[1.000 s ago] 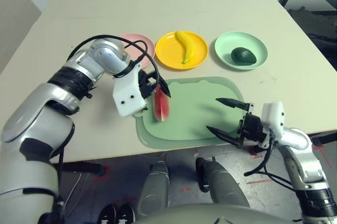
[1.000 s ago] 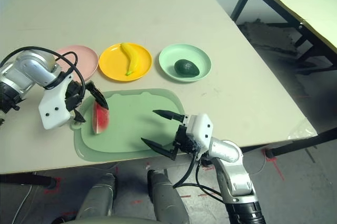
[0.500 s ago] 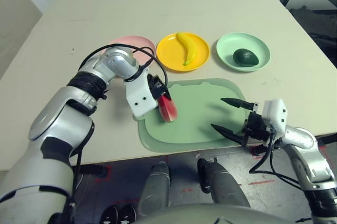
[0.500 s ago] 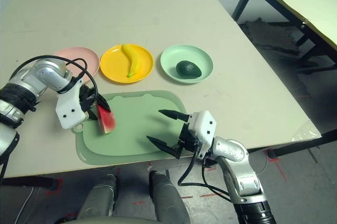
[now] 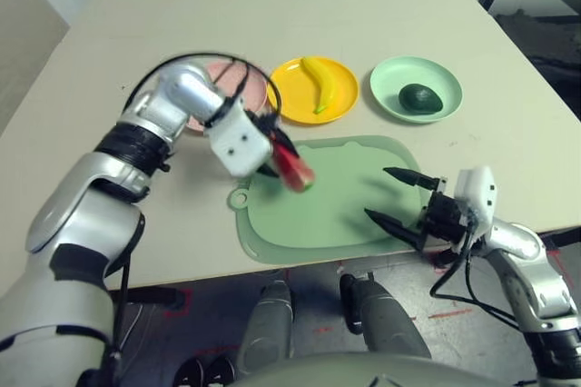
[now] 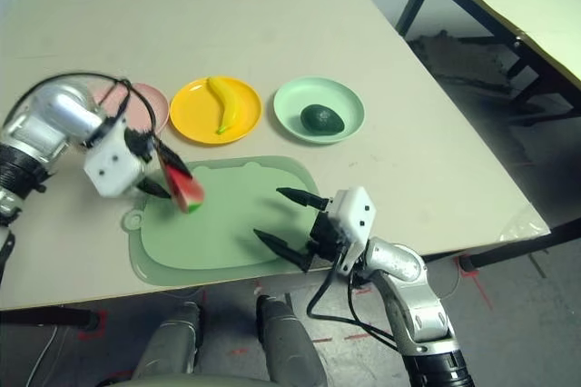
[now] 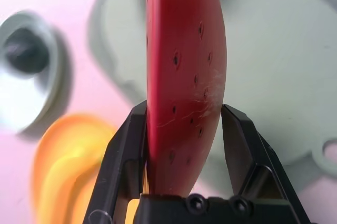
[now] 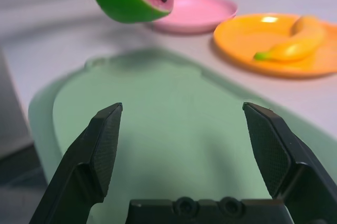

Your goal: Place the fruits into color-matched plates.

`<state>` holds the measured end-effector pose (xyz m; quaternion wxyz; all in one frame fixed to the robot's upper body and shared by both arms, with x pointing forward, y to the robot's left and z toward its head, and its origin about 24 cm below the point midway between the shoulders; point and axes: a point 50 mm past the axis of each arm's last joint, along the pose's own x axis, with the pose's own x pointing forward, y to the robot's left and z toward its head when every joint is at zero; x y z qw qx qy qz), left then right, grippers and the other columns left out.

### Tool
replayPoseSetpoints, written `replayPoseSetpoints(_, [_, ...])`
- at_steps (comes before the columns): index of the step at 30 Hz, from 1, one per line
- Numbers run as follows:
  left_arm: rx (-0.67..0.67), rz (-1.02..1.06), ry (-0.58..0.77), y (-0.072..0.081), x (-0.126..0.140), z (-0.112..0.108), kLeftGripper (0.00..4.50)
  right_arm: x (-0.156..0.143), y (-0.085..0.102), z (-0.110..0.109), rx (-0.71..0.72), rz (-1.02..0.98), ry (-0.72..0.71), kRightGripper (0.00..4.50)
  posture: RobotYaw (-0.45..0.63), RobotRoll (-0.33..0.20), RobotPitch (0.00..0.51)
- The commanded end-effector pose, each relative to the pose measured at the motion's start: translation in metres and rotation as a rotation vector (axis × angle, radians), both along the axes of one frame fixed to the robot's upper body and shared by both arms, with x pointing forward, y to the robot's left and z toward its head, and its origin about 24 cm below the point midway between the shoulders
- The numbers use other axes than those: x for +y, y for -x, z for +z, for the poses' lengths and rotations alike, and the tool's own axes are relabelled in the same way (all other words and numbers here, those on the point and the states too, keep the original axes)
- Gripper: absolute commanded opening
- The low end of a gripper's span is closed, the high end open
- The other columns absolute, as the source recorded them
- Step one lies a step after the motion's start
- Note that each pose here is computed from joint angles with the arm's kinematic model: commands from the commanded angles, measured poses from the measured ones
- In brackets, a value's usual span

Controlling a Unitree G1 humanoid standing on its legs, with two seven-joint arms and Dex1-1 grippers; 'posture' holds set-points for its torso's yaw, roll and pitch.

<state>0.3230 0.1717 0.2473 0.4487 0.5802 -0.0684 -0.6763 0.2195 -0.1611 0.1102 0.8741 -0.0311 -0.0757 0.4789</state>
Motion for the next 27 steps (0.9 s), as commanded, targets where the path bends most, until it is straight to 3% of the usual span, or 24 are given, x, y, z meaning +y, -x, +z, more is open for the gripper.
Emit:
replayPoseSetpoints(1, [-0.028,0.14,-0.039,-0.006,0.028,0.01,2.2,0.005,0.005,0.005,0.026,-0.04,-0.043,4.5,-0.06,0.0,0.192])
replayPoseSetpoints(6, [-0.12,0.417,-0.113,-0.019,0.074,0.013,2.2,0.012,0.019,0.001,0.079,-0.043,-0.068,4.5,-0.05,0.0,0.198])
replayPoseSetpoints(11, [-0.258,0.657,-0.082,-0.036,0.093,0.023,2.2,0.009,0.017,0.003,0.089,-0.068,-0.081,4.5,-0.05,0.0,0.205])
replayPoseSetpoints(17, [-0.362,0.785,-0.115,-0.051,0.097,0.012,2.2,-0.006,0.015,0.004,0.092,-0.086,-0.041,4.5,-0.07,0.0,0.212])
replayPoseSetpoints(21, [-0.342,0.809,-0.144,-0.057,0.094,-0.014,2.2,-0.006,0.018,0.004,0.095,-0.086,-0.042,4.5,-0.09,0.0,0.222])
replayPoseSetpoints(27, [-0.3,0.813,-0.112,-0.06,0.086,-0.032,2.2,-0.009,0.022,0.006,0.096,-0.124,-0.046,4.5,-0.12,0.0,0.234])
